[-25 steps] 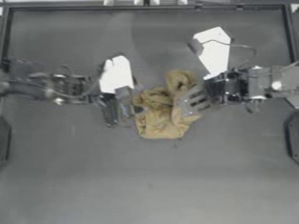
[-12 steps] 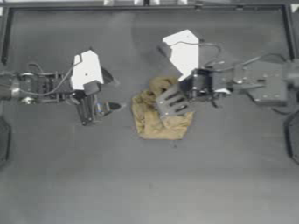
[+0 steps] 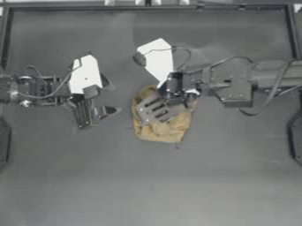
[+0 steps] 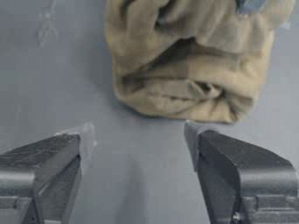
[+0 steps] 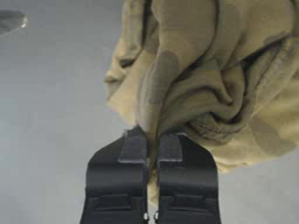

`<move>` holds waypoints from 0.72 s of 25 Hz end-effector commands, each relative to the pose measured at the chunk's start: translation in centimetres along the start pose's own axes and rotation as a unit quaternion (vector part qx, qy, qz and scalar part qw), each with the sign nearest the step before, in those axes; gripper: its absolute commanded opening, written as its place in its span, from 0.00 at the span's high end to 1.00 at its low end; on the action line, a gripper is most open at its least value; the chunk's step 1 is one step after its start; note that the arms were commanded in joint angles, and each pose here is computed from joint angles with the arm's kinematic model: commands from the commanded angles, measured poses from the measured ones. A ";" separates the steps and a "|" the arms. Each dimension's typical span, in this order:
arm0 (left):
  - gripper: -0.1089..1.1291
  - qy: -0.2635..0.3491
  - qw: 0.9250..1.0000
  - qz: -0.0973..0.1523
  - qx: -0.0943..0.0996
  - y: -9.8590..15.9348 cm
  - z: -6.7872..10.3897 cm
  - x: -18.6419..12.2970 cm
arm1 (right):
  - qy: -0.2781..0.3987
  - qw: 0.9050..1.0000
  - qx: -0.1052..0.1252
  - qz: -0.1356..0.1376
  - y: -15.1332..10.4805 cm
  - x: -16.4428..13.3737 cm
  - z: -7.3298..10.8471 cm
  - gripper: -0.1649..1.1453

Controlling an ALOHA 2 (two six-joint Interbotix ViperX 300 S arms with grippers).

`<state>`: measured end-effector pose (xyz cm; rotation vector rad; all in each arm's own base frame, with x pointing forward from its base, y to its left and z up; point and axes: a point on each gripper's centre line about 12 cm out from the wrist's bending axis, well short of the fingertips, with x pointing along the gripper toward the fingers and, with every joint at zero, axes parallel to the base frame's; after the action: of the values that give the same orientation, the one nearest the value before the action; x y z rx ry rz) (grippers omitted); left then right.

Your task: Fold shirt

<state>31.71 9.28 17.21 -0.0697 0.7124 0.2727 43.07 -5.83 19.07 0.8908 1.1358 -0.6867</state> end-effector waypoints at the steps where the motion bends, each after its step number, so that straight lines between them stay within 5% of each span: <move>1: 0.15 -0.029 1.000 0.004 -0.005 0.4 1.2 -1.3 | -0.014 1.000 -0.004 0.021 0.9 -1.3 0.5 0.82; 3: 0.15 -0.028 1.000 0.006 -0.007 0.5 1.2 -1.3 | -0.019 1.000 -0.014 0.020 0.8 -1.2 0.5 0.75; 7: 0.15 -0.027 1.000 0.006 -0.006 0.5 1.1 -1.3 | -0.037 0.997 -0.057 0.043 1.2 -1.4 0.7 0.32; 10: 0.15 -0.024 1.000 0.006 -0.011 0.5 0.8 -1.3 | -0.048 0.995 -0.060 0.058 1.3 -2.4 0.9 0.03; 14: 0.15 -0.021 1.000 0.010 -0.014 0.7 0.8 -1.8 | -0.074 0.992 -0.068 0.072 1.2 -5.1 1.1 0.16; 18: 0.15 -0.022 0.999 0.017 -0.015 1.0 1.5 -2.6 | -0.091 0.991 -0.071 0.074 0.4 -6.8 0.7 0.16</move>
<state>30.33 9.75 17.65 -0.0872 0.7341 0.3087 42.45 -6.11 23.23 0.7702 0.9964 -0.5640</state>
